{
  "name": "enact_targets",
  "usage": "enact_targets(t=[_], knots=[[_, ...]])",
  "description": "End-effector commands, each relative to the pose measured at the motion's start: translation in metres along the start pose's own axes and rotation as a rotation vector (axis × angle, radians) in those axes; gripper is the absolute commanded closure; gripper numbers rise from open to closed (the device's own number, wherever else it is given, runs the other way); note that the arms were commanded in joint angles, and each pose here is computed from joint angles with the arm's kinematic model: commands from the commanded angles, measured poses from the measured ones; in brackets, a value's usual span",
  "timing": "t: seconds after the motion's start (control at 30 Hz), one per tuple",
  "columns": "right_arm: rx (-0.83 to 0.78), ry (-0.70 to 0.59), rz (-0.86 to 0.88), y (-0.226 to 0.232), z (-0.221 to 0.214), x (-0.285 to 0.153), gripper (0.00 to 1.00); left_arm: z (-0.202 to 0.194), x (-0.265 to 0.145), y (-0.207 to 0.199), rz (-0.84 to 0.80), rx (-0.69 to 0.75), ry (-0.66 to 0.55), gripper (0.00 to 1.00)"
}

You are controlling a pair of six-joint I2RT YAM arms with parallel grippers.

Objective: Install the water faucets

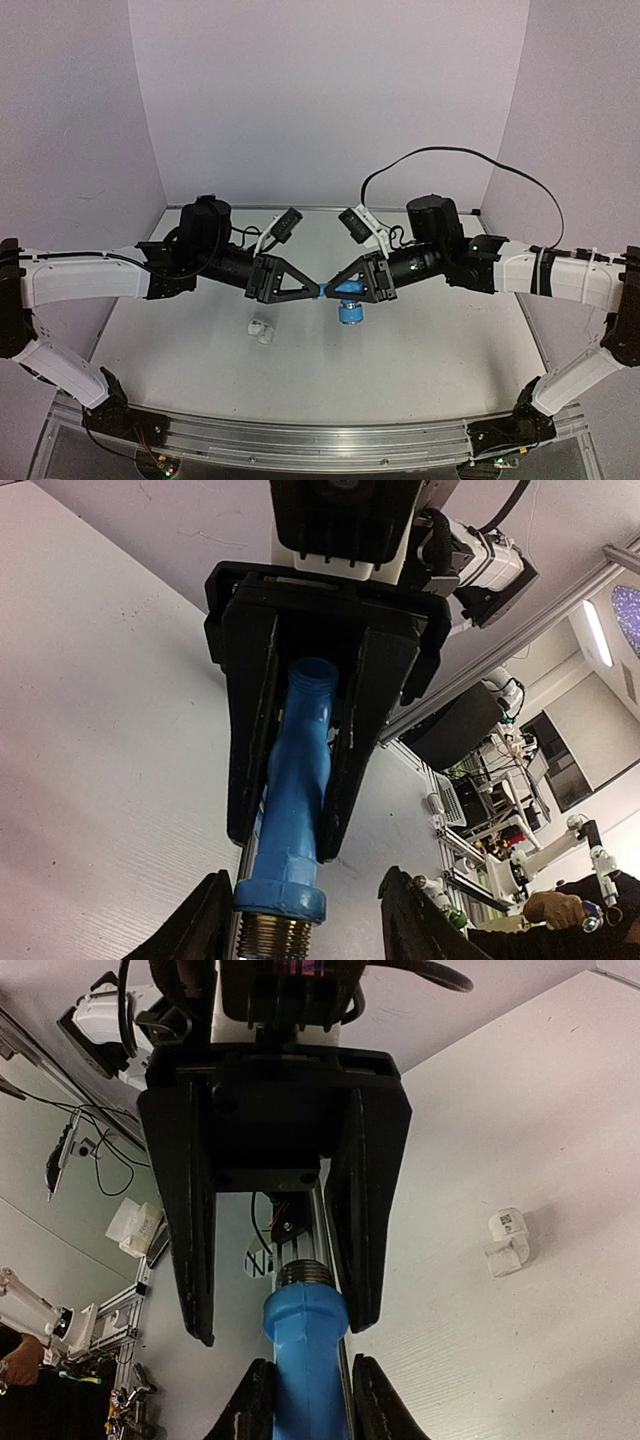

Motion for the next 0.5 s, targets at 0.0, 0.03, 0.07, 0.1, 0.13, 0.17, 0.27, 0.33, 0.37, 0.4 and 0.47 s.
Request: enact_targets(t=[0.0, 0.03, 0.07, 0.1, 0.13, 0.17, 0.27, 0.33, 0.37, 0.4, 0.47], knots=[[-0.064, -0.074, 0.019, 0.012, 0.023, -0.001, 1.0, 0.018, -0.002, -0.02, -0.06, 0.085, -0.037, 0.53], [-0.064, -0.074, 0.02, 0.012, 0.024, -0.001, 1.0, 0.019, -0.002, -0.02, -0.061, 0.091, -0.04, 0.59], [-0.064, -0.074, 0.021, 0.012, 0.024, -0.001, 1.0, 0.021, -0.003, -0.022, -0.061, 0.1, -0.044, 0.66], [-0.061, -0.077, 0.016, 0.011, 0.025, -0.001, 1.0, 0.022, -0.003, -0.023, -0.061, 0.108, -0.049, 0.73], [-0.055, -0.083, 0.004, 0.01, 0.026, -0.001, 1.0, 0.023, -0.004, -0.024, -0.059, 0.115, -0.054, 0.81], [-0.037, -0.101, -0.033, 0.007, 0.028, -0.002, 0.97, 0.025, -0.005, -0.025, -0.044, 0.124, -0.069, 0.94], [0.014, -0.143, -0.113, 0.001, 0.03, -0.004, 0.62, 0.026, -0.013, -0.025, 0.032, 0.146, -0.128, 1.0], [0.039, -0.147, -0.124, -0.001, 0.029, -0.004, 0.47, 0.028, -0.019, -0.03, 0.067, 0.173, -0.169, 1.0], [0.048, -0.147, -0.129, -0.002, 0.026, -0.005, 0.43, 0.029, -0.022, -0.031, 0.079, 0.181, -0.186, 1.0], [0.058, -0.146, -0.132, -0.002, 0.024, -0.005, 0.39, 0.03, -0.023, -0.033, 0.082, 0.187, -0.194, 1.0], [0.067, -0.144, -0.125, -0.002, 0.022, -0.005, 0.31, 0.031, -0.025, -0.035, 0.081, 0.194, -0.202, 1.0]])
Point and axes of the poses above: each gripper's point midway between its finger pads, its own x axis out along the fingers, its own y axis along the line the jaws close on, z = x × y, the point moved 8 cm from there along -x, back along the fingers, and after that the axes turned 2 degrees about x, right-handed, at the moved point
